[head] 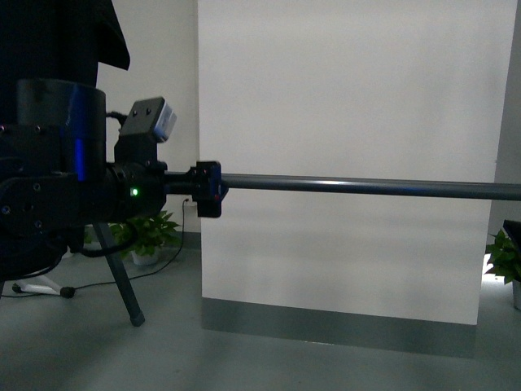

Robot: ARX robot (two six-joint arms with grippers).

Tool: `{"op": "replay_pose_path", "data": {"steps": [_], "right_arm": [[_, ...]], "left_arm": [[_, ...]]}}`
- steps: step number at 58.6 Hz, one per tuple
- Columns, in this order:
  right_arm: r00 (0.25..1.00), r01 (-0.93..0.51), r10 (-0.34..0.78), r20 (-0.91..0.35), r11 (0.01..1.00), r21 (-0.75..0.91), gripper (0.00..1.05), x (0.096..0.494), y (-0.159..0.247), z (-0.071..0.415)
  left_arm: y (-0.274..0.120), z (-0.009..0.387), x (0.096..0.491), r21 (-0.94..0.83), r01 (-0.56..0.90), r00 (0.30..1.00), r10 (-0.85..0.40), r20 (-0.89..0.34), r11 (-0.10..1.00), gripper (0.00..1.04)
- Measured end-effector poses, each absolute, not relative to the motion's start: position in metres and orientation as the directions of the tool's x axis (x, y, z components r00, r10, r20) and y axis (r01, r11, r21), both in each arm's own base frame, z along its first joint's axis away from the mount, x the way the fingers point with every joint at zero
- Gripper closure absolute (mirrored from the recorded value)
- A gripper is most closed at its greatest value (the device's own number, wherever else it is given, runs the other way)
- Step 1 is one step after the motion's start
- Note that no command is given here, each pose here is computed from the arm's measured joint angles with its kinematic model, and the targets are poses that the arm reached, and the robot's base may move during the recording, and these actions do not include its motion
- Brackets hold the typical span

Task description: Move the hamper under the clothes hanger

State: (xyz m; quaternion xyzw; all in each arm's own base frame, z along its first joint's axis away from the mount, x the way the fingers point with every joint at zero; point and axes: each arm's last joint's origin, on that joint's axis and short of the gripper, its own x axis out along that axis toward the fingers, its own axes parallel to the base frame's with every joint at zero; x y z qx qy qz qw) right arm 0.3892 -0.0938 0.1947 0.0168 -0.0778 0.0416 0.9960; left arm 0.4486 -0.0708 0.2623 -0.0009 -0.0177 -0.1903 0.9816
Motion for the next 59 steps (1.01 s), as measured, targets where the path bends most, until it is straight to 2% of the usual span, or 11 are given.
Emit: {"op": "replay_pose_path", "data": {"steps": [11, 14, 17, 20, 33, 48, 50, 54, 59], "right_arm": [[0.976, -0.092, 0.083, 0.204, 0.995, 0.038, 0.08, 0.377, -0.093, 0.206], [0.979, -0.082, 0.073, 0.192, 0.996, 0.042, 0.09, 0.377, -0.093, 0.204], [0.997, -0.01, 0.006, 0.075, 0.999, 0.05, 0.18, 0.371, -0.088, 0.2], [1.0, 0.015, -0.016, 0.003, 0.999, 0.045, 0.27, 0.356, -0.082, 0.194], [1.0, 0.009, -0.009, 0.005, 1.0, 0.012, 0.55, 0.31, -0.055, 0.193], [1.0, 0.006, -0.006, -0.015, 1.0, 0.006, 0.91, 0.263, -0.033, 0.181], [1.0, 0.007, -0.007, -0.017, 1.0, 0.007, 0.94, 0.259, -0.032, 0.179], [1.0, 0.009, -0.009, -0.019, 1.0, 0.004, 1.04, 0.248, -0.028, 0.177], [1.0, 0.006, -0.006, -0.015, 1.0, 0.003, 1.03, 0.236, -0.024, 0.176]], "left_arm": [[-0.067, 0.277, 0.444, 0.013, 0.367, 0.927, -0.367, 0.077, 0.93, 0.07], [-0.064, 0.272, 0.44, 0.0, 0.216, 0.976, -0.216, 0.032, 0.976, 0.15], [-0.057, 0.262, 0.423, -0.002, 0.07, 0.998, -0.07, 0.005, 0.998, 0.26], [-0.051, 0.254, 0.406, -0.003, 0.027, 1.0, -0.027, 0.001, 1.0, 0.35], [-0.034, 0.239, 0.349, -0.005, 0.003, 1.0, -0.003, 0.026, 1.0, 0.63], [-0.021, 0.21, 0.294, -0.002, 0.003, 1.0, -0.003, -0.006, 1.0, 0.99], [-0.02, 0.208, 0.289, -0.002, 0.003, 1.0, -0.003, -0.008, 1.0, 1.02], [-0.018, 0.203, 0.275, -0.001, 0.005, 1.0, -0.005, -0.009, 1.0, 1.01], [-0.015, 0.199, 0.26, -0.002, 0.006, 1.0, -0.006, -0.007, 1.0, 1.01]]}}
